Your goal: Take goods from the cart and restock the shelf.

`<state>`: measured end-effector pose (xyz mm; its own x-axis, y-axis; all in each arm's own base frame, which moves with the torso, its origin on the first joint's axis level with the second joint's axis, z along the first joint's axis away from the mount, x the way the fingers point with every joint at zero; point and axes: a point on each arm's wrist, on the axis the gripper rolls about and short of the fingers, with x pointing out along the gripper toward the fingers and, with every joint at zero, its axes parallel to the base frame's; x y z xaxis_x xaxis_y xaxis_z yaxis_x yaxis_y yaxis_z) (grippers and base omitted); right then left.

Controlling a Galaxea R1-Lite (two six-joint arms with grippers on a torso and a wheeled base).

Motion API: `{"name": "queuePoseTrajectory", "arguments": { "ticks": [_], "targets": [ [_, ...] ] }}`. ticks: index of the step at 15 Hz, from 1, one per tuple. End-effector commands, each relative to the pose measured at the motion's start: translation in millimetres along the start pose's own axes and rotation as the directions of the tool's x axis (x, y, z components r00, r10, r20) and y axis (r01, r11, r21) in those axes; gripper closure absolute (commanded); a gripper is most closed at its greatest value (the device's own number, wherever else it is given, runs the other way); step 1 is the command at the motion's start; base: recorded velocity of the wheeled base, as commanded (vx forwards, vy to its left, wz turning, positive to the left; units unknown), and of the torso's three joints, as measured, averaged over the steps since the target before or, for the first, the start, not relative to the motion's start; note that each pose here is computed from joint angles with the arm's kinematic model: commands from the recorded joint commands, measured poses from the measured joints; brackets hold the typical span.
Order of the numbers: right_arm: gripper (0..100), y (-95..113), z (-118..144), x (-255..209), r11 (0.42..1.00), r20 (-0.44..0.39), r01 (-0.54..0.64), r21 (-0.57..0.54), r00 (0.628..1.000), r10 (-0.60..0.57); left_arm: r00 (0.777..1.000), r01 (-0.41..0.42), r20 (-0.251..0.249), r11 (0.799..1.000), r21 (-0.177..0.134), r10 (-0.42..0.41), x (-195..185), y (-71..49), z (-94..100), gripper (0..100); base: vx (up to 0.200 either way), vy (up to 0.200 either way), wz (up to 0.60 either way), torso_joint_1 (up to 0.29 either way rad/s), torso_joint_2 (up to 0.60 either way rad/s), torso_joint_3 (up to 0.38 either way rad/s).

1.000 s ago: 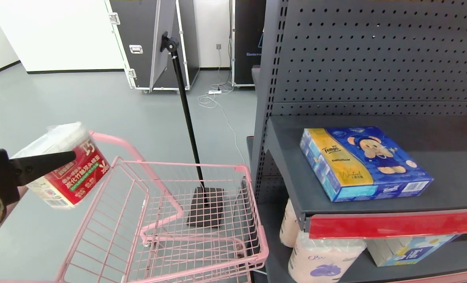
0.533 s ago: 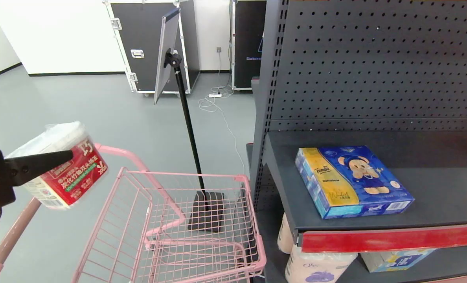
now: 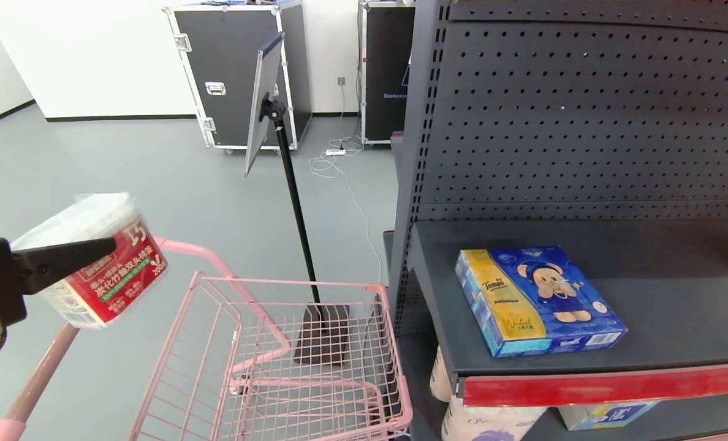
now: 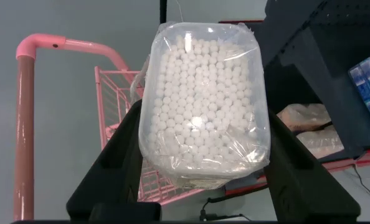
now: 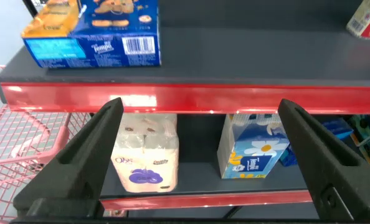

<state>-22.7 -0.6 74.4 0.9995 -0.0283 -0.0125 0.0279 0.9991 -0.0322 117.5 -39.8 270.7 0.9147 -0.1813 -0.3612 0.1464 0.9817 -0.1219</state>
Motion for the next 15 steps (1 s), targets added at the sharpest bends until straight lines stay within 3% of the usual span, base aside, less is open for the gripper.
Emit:
{"name": "queuePoseTrajectory", "arguments": {
  "ticks": [1, 11, 15],
  "targets": [
    [0, 0.0, 0.0, 0.0, 1.0, 0.0, -0.001, 0.0, 1.0, 0.001, 1.0, -0.002, -0.006, 1.0, 0.002, 0.002, 1.7, 0.0, -1.0, 100, 0.0, 0.0, 0.0, 0.134, -0.33, -0.178],
    [0, 0.0, 0.0, 0.0, 1.0, 0.0, -0.001, 0.001, 1.0, 0.001, 1.0, -0.005, -0.015, 1.0, 0.011, 0.005, 2.7, 0.3, -3.4, 100, 0.0, 0.0, 0.0, 0.005, -0.01, -0.005],
    [0, 0.0, 0.0, 0.1, 1.0, -0.001, -0.001, 0.001, 1.0, 0.001, 1.0, -0.007, -0.028, 1.0, 0.029, 0.008, 4.0, 1.1, -8.1, 100, 0.0, 0.0, 0.0, 0.0, 0.0, 0.0]
  ]
}}
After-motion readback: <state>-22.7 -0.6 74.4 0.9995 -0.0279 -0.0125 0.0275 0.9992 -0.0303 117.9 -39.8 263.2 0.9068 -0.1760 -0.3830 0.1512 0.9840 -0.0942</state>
